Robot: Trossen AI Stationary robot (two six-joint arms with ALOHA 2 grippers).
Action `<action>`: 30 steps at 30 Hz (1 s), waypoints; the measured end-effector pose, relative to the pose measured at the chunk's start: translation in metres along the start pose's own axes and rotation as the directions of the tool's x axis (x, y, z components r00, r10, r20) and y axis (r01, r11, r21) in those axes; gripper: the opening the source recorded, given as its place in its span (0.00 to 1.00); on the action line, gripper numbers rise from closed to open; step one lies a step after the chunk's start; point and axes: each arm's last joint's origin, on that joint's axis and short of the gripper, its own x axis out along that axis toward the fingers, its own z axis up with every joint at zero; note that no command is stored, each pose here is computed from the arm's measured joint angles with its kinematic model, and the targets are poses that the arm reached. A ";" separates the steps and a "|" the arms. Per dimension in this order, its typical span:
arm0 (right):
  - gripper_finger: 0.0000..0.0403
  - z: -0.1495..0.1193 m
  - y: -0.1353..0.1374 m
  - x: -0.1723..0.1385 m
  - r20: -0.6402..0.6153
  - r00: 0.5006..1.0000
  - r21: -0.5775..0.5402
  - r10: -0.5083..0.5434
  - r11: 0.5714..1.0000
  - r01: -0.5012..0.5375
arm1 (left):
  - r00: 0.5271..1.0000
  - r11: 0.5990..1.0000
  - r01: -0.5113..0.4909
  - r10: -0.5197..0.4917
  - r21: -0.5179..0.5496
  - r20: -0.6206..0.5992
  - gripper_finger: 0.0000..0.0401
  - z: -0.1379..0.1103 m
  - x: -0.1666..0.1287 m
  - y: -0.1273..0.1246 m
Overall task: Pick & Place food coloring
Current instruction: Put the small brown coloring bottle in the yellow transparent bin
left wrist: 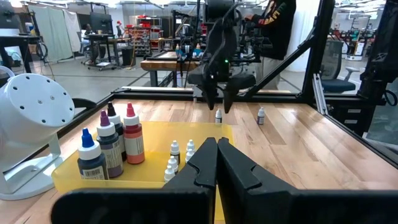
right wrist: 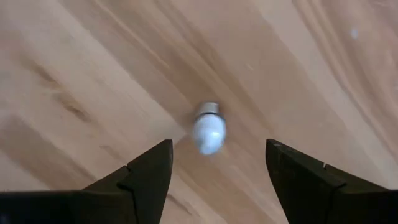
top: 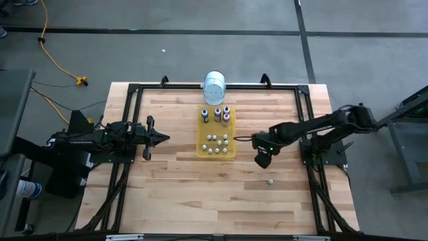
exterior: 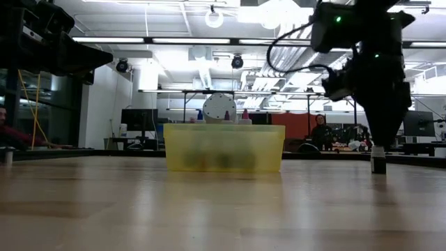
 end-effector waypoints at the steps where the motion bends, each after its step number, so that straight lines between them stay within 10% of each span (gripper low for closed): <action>1: 0.61 0.001 0.001 0.002 -0.019 1.000 0.001 -0.019 1.000 0.019 | 1.000 1.000 0.000 0.000 0.000 0.000 0.00 0.000 0.000 0.000; 30: 0.45 0.019 0.011 0.008 -0.081 0.996 0.062 -0.044 0.997 0.049 | 1.000 1.000 0.000 0.000 0.000 0.000 0.00 0.000 0.000 0.000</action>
